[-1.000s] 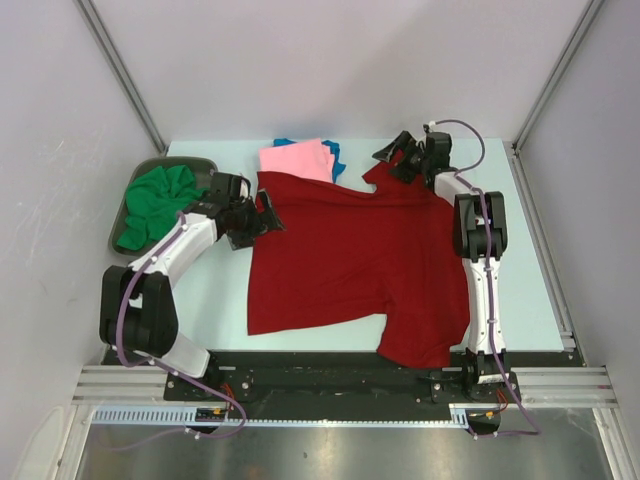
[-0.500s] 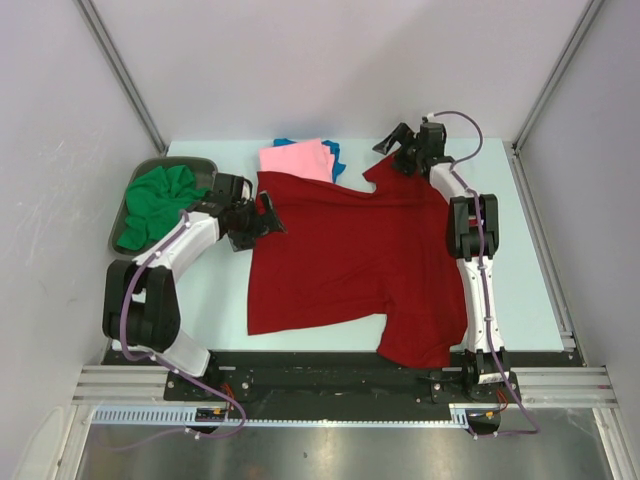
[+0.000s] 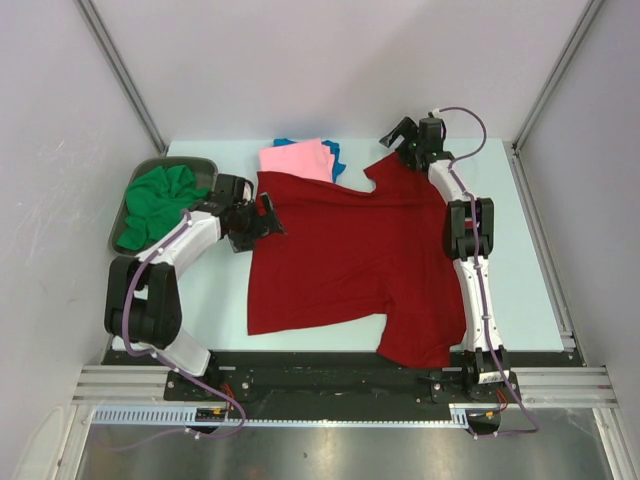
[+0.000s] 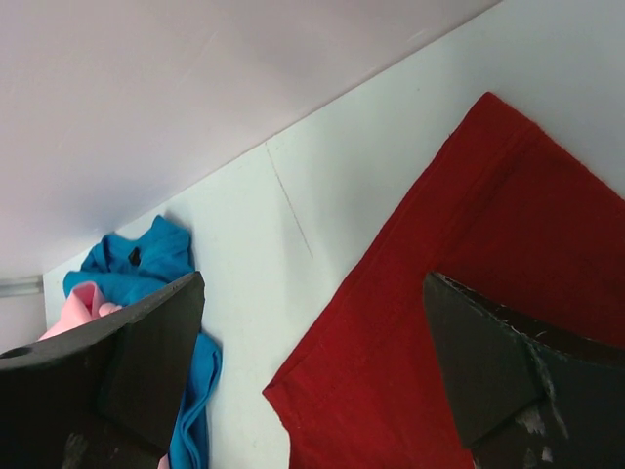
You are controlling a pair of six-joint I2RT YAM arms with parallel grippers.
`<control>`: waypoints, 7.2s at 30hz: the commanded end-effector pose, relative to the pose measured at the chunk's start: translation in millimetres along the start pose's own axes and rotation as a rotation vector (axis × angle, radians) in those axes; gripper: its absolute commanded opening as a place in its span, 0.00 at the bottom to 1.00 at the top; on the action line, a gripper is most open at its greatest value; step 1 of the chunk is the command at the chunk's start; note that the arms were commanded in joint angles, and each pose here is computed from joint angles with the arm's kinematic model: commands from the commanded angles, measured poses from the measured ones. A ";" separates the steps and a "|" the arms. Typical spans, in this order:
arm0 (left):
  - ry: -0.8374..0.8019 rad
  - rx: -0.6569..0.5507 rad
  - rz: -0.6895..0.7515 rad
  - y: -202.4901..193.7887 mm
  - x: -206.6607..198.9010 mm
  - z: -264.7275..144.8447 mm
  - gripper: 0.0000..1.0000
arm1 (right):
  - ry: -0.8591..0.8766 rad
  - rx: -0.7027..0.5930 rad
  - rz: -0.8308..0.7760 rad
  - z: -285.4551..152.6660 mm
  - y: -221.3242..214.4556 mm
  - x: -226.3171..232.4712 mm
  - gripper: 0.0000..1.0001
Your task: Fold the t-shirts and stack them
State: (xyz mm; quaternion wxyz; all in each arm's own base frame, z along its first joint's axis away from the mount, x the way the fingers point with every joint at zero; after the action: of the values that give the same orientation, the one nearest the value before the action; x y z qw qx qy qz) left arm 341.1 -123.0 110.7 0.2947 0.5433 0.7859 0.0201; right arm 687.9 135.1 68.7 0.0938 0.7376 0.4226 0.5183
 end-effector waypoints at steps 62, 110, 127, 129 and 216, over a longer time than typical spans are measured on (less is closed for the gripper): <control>0.097 0.111 -0.230 -183.0 82.5 -60.7 0.90 | -0.061 0.081 -0.259 -463.3 -154.9 53.7 1.00; 0.211 -0.023 -0.203 -106.8 77.2 -44.8 0.00 | -0.295 0.389 -0.180 -474.2 -245.6 -39.0 1.00; 0.197 -0.045 -0.293 -62.2 108.4 -21.9 0.00 | -0.504 0.417 -0.079 -507.1 -273.6 -87.2 1.00; 0.195 -0.045 -0.304 -55.6 110.1 -21.3 0.00 | -0.501 0.434 -0.090 -508.2 -276.9 -86.0 0.99; 0.195 -0.190 -0.487 9.6 142.2 -35.2 0.01 | -0.567 0.520 -0.310 -479.9 -361.3 -103.9 0.49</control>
State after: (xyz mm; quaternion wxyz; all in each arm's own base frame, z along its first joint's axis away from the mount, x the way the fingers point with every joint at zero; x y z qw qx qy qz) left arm 289.7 4.6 67.2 0.2485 0.3027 0.9189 0.0470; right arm 77.5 159.1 22.2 0.0454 0.7692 0.6155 0.1660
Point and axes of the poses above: each gripper's point midway between its finger pads, its own z axis out along the fingers, its own x axis along the line the jaws close on, y = z × x, the point moved 2 cm from there along -z, back along the fingers, and after that the axes turned 1 degree about -z, right-handed, at the moved point
